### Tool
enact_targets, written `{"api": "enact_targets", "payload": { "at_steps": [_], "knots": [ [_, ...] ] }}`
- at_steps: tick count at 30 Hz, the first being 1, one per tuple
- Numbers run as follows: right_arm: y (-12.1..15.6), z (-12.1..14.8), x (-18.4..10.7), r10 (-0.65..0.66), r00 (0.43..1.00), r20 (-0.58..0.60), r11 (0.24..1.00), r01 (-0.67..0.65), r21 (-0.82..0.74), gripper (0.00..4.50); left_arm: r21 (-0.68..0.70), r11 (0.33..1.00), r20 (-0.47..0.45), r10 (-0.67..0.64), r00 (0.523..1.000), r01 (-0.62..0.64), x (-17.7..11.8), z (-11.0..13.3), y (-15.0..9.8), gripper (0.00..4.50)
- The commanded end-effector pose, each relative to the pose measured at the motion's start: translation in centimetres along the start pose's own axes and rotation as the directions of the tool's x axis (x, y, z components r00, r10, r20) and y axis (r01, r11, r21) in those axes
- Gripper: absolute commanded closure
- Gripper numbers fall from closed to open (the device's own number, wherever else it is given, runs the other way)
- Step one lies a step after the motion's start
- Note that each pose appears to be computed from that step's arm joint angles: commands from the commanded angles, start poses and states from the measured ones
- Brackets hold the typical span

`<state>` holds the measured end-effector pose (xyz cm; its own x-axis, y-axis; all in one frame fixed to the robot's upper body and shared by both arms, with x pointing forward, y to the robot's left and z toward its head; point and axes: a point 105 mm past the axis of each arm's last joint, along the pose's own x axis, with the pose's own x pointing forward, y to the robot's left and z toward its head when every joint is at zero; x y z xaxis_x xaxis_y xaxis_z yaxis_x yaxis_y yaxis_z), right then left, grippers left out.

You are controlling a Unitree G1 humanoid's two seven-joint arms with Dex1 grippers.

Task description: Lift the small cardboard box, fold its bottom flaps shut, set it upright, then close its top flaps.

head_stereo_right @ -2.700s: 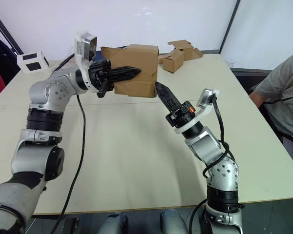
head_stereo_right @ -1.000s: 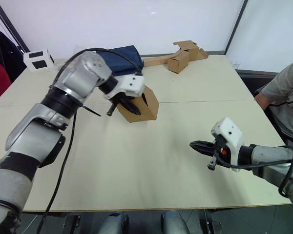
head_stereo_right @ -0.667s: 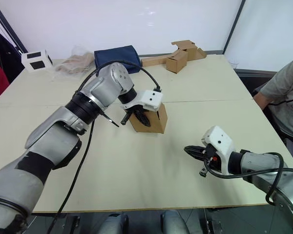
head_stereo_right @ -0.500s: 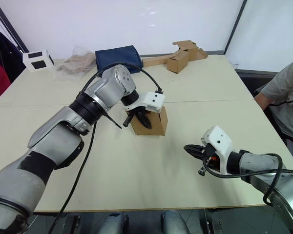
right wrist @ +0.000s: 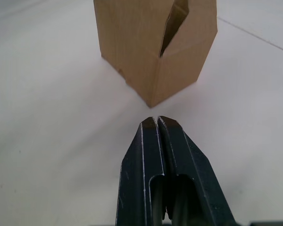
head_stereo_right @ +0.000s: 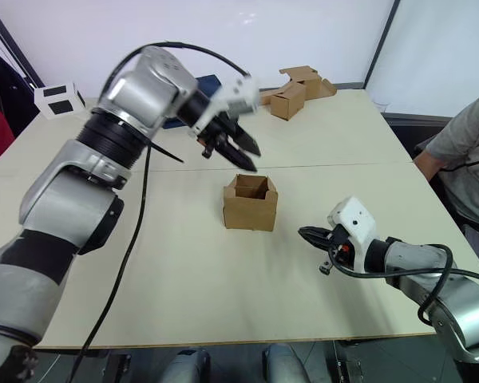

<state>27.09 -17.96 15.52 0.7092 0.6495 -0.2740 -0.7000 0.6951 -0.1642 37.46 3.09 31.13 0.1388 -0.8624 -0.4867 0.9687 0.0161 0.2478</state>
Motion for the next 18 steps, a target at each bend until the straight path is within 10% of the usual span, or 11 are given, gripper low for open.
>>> {"api": "enact_targets", "payload": {
  "at_steps": [1,4,9,13,18],
  "knots": [
    [-1.5,1.7,-1.2,-0.068,0.995,0.070,0.997,0.071,-0.033,4.50,-0.149,0.975,0.135,0.183,0.974,-0.163,-3.3,-1.7,1.8,2.42],
    [-2.5,1.5,-1.7,-0.064,0.996,0.056,0.998,0.065,-0.023,4.50,-0.172,0.945,0.081,0.293,0.953,-0.277,-4.4,-5.8,2.3,2.66],
    [-3.3,-0.4,-1.2,-0.077,0.997,-0.008,0.996,0.076,-0.037,4.50,-0.283,0.890,0.120,0.403,0.907,-0.358,-5.4,-10.9,0.5,4.39],
    [-3.9,-0.4,-0.2,-0.063,0.998,0.016,0.998,0.063,-0.009,4.50,-0.383,0.855,0.234,0.457,0.858,-0.350,-4.9,-11.4,-1.9,4.47],
    [-2.6,-1.6,3.3,-0.030,0.999,0.020,0.999,0.031,-0.012,4.50,-0.364,0.834,0.140,0.489,0.861,-0.415,-2.9,-17.1,-6.1,4.47]
  ]
}}
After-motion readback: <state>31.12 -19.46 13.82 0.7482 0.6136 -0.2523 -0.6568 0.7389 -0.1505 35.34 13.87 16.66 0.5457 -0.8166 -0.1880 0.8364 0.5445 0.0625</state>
